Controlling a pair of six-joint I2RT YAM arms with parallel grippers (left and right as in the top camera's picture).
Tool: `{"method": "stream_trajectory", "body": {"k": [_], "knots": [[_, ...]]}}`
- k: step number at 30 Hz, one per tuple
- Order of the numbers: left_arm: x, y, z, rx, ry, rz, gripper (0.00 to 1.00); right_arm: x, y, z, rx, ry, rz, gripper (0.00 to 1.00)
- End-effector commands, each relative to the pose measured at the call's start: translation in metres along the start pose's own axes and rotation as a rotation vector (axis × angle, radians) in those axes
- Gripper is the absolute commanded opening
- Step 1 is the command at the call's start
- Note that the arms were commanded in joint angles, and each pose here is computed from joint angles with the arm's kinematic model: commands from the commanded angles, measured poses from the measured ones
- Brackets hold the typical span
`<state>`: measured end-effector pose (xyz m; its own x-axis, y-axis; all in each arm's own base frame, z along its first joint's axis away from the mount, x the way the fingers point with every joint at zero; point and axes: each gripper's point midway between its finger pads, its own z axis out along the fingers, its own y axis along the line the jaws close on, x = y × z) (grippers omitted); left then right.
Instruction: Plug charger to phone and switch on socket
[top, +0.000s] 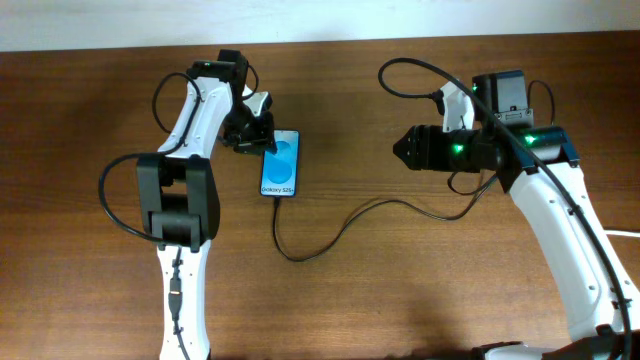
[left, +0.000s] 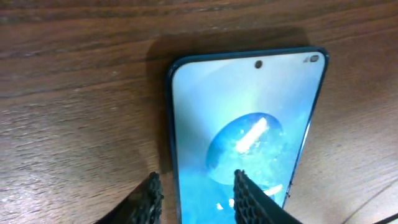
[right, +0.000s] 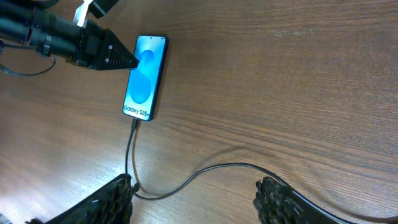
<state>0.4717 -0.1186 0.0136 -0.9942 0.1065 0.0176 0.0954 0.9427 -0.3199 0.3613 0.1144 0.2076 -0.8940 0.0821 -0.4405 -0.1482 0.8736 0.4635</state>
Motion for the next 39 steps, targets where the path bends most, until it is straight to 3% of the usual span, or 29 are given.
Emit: {"method": "stream_trajectory", "body": {"k": [1, 2, 4, 7, 10, 14, 19, 20, 21, 27, 34, 37, 39], "knots": [[-0.001, 0.01, 0.001, -0.039, 0.001, -0.011, 0.37, -0.006, 0.003, -0.004, 0.006, -0.021, -0.026, 0.66], [-0.001, 0.011, 0.001, -0.045, -0.002, -0.012, 0.37, -0.006, 0.003, -0.004, 0.006, -0.021, -0.026, 0.66], [-0.006, 0.024, -0.013, -0.095, -0.029, -0.023, 0.51, -0.007, 0.005, -0.009, -0.002, -0.034, -0.03, 0.68], [-0.021, 0.031, -0.068, -0.137, -0.14, -0.059, 0.54, -0.013, 0.011, -0.025, 0.002, -0.083, -0.05, 0.82], [-0.027, 0.021, -0.167, -0.139, -0.331, -0.052, 0.56, -0.008, 0.017, -0.046, 0.019, -0.096, -0.053, 0.93], [-0.003, 0.005, -0.256, -0.145, -0.493, -0.039, 0.57, -0.009, 0.021, -0.088, 0.101, -0.143, -0.076, 0.98], [0.032, -0.02, -0.331, -0.149, -0.659, -0.001, 0.59, -0.009, 0.028, -0.157, 0.235, -0.222, -0.122, 1.0], [0.041, -0.025, -0.341, -0.148, -0.677, 0.004, 0.82, -0.008, 0.024, -0.174, 0.293, -0.246, -0.12, 1.0], [0.047, -0.027, -0.344, -0.148, -0.675, 0.003, 1.0, -0.006, 0.021, -0.181, 0.324, -0.258, -0.118, 1.0], [0.06, -0.027, -0.34, -0.147, -0.633, -0.008, 0.99, 0.016, 0.011, -0.228, 0.46, -0.345, -0.113, 0.98], [0.06, -0.027, -0.34, -0.148, -0.634, -0.008, 0.99, 0.012, 0.007, -0.218, 0.465, -0.313, -0.107, 0.98], [0.06, -0.027, -0.34, -0.148, -0.633, -0.007, 0.99, 0.004, -0.028, -0.227, 0.684, -0.306, -0.081, 0.98], [0.06, -0.027, -0.34, -0.147, -0.633, -0.007, 1.0, 0.003, -0.031, -0.22, 0.688, -0.281, -0.08, 0.98]]}}
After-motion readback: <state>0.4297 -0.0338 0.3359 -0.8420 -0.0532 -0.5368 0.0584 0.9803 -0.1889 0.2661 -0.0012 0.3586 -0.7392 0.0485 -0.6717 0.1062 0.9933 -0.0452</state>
